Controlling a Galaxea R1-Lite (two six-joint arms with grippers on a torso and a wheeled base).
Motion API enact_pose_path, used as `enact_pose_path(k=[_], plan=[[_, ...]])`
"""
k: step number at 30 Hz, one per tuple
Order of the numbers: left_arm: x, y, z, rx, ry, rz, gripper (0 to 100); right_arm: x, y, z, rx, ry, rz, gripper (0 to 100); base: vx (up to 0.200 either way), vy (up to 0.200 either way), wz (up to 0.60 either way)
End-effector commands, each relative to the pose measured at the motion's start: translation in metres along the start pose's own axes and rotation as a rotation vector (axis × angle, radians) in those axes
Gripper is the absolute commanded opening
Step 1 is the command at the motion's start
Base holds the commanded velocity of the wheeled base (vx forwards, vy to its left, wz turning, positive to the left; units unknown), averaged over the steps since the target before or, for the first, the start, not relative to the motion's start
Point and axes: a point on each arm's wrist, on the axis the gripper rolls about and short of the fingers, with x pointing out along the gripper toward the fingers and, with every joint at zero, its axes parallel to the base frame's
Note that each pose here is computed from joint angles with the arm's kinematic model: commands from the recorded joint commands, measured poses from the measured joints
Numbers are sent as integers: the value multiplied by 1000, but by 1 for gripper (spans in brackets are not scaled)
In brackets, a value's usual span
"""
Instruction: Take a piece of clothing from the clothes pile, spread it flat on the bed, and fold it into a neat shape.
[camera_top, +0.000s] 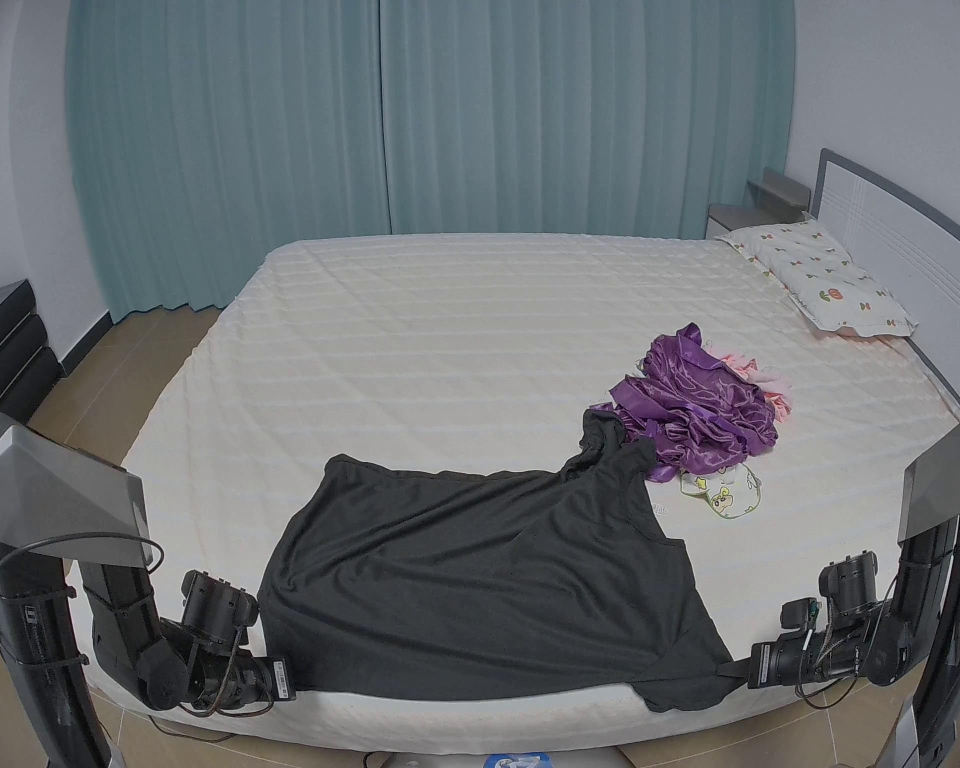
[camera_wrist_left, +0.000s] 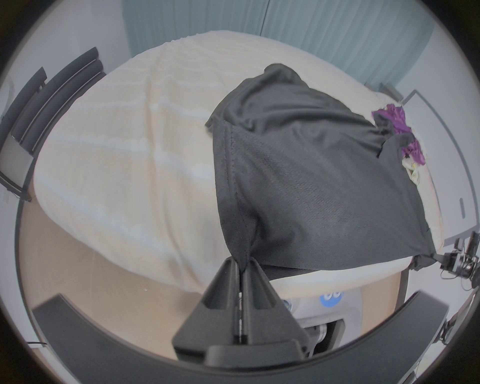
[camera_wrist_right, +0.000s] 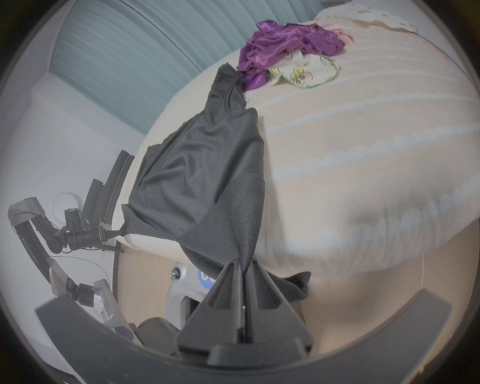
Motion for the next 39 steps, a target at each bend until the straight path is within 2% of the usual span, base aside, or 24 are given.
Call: enact_pose_path(k=[1,6,14,17,22,23,27,31,32,34,35,37,39], plan=[[-16,0,2,21,-1,15,0,-7,2,-7,-21,43,-9,0,0,0,0],[-19,3,-1,64,45,110,0,-7,0,-14,-50,105,-22,0,0,0,0],[-13,2,-12,101,127,136,0,-8,-1,-19,-72,145,-62,0,0,0,0],[-10,1,-15,108,140,139,0,-8,-3,-23,-108,186,-89,0,0,0,0],[-8,0,-13,101,140,127,0,-7,-3,-22,-126,181,-89,0,0,0,0],[-8,0,-13,101,140,127,100,-7,-3,-22,-125,180,-90,100,0,0,0],[-8,-1,-11,93,136,104,100,-7,-4,-19,-113,145,-84,100,0,0,0],[-11,0,-10,86,127,102,100,-10,-4,-11,-87,71,-79,100,0,0,0],[-18,0,-6,75,96,91,100,-13,-3,-2,-49,-7,-61,100,0,0,0],[-24,2,0,53,59,79,100,-13,-1,5,-23,-66,-35,100,0,0,0],[-24,2,0,53,59,79,100,-13,-1,5,-23,-66,-35,100,0,0,0],[-35,5,14,6,-10,36,100,-10,1,18,-7,-160,-11,100,0,0,0],[-36,6,19,-6,-26,16,100,-7,1,22,-6,-180,-3,100,0,0,0]])
